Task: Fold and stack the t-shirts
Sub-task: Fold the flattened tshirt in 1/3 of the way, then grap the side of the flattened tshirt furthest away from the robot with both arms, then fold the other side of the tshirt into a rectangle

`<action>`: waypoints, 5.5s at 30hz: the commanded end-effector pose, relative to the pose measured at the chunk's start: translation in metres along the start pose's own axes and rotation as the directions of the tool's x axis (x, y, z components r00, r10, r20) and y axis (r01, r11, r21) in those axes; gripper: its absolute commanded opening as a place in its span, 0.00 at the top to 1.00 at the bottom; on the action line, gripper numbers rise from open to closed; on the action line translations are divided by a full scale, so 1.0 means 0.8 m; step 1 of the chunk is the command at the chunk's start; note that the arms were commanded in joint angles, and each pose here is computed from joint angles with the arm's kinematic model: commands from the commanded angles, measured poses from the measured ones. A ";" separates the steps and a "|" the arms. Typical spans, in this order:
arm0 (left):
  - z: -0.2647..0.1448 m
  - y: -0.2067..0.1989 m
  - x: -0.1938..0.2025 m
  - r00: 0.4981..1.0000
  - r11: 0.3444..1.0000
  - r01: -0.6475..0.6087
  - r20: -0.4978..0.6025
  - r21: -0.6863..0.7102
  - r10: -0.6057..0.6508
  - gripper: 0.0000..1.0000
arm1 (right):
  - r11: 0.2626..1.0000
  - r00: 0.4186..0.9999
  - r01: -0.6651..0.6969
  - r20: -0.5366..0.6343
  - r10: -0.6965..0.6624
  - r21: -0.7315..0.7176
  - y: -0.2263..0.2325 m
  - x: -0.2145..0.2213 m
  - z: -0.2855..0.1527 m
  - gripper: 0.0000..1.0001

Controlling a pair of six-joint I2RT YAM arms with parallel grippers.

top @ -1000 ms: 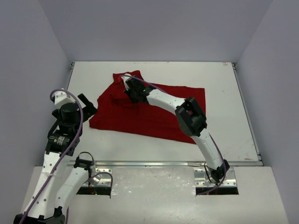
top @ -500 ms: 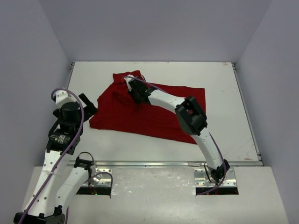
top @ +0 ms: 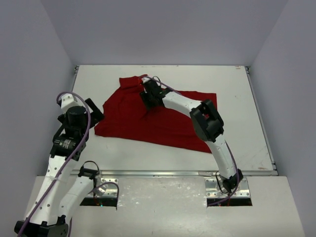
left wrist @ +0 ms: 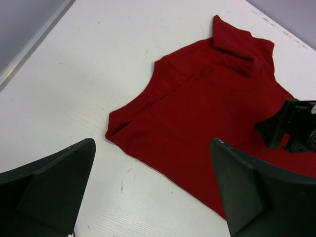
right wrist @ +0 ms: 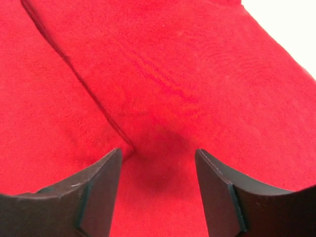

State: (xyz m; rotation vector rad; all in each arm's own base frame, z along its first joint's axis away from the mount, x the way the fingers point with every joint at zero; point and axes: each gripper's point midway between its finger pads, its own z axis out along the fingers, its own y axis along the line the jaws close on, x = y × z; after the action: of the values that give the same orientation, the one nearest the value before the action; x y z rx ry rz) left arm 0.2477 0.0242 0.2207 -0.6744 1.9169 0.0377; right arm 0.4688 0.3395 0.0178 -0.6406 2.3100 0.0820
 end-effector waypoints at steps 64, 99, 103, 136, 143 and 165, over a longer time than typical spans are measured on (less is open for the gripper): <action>0.500 -0.250 0.038 0.964 0.959 0.012 -0.257 0.282 0.063 1.00 | 0.787 0.786 -0.615 0.044 0.617 -0.040 -0.197 0.163 -0.241 0.01; 0.414 -0.313 -0.075 0.983 0.885 0.119 -0.176 0.449 -0.043 1.00 | 0.778 0.808 -0.574 0.025 0.588 0.255 -0.433 0.143 -0.047 0.57; 0.407 -0.316 -0.082 0.985 0.878 0.120 -0.167 0.464 -0.046 1.00 | 0.773 0.810 -0.569 0.032 0.585 0.281 -0.439 0.147 -0.047 0.72; 0.275 -0.281 -0.115 0.992 0.848 0.125 -0.071 0.516 -0.104 1.00 | 0.709 0.750 -0.661 0.212 0.626 0.245 -0.357 0.172 -0.192 0.99; 0.235 -0.222 -0.102 0.988 0.911 0.153 -0.036 0.383 -0.151 1.00 | 0.704 0.744 -0.668 0.187 0.642 0.240 -0.331 0.203 -0.216 0.99; 0.145 -0.116 -0.013 0.971 0.941 0.240 -0.045 0.237 -0.236 1.00 | 0.729 0.753 -0.658 0.180 0.633 0.191 -0.263 0.264 -0.257 0.90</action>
State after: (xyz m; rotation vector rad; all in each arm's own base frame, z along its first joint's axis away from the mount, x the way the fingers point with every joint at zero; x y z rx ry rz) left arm 0.3929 -0.0134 0.1925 -0.7204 1.8614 -0.3496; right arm 0.3026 0.0166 0.0445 0.3180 2.3351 0.1384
